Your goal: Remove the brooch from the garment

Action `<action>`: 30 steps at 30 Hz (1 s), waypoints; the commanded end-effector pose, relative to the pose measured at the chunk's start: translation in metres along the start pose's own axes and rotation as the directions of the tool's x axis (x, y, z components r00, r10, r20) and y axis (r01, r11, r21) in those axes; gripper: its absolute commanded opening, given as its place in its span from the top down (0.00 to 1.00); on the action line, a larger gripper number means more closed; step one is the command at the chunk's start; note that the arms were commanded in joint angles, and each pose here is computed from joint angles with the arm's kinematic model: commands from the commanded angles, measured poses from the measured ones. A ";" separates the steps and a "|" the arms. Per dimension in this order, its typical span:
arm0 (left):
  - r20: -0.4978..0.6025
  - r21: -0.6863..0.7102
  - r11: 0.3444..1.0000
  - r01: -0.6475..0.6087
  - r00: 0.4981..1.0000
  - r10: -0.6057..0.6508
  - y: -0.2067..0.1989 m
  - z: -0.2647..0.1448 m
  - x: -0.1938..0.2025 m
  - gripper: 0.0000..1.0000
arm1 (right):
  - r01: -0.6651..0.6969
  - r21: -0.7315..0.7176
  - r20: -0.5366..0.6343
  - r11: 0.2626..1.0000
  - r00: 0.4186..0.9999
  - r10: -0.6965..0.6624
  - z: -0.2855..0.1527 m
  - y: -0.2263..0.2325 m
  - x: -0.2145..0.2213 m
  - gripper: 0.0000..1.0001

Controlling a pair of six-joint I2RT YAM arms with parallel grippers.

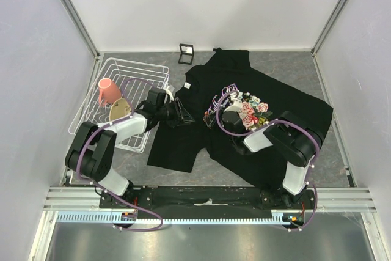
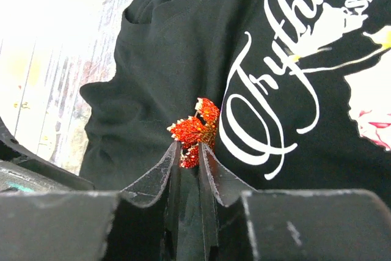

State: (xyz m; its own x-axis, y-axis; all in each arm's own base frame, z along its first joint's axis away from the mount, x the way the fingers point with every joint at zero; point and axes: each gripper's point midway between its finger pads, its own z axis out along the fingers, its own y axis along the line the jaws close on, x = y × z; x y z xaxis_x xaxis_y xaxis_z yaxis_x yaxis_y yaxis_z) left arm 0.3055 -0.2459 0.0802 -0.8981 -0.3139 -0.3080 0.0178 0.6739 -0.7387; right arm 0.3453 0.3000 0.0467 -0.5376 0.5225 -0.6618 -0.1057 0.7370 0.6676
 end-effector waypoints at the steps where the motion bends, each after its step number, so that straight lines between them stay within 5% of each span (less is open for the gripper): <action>1: -0.007 0.056 0.998 -0.043 0.999 0.043 -0.015 0.003 -0.006 0.63 | -0.042 0.042 -0.062 0.998 0.997 0.045 -0.013 -0.022 0.015 0.75; 12: -0.054 0.085 0.995 -0.058 0.997 0.062 -0.025 0.017 0.001 0.65 | -0.095 0.070 -0.075 0.993 0.992 0.100 -0.034 -0.035 0.008 0.66; 30: -0.084 0.109 0.990 -0.086 0.992 0.095 -0.043 0.029 0.001 0.67 | 0.061 -0.070 -0.239 0.996 0.968 -0.076 -0.026 -0.004 -0.026 0.48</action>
State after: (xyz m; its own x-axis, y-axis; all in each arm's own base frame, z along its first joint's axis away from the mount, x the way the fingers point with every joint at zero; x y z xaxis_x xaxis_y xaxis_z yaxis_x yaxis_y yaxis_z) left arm 0.3068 -0.2824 0.0794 -0.9362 -0.2225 -0.2720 0.0702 0.6400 -0.7651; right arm 0.3235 0.2683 0.0435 -0.6987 0.4129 -0.5842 -0.1143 0.7417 0.6609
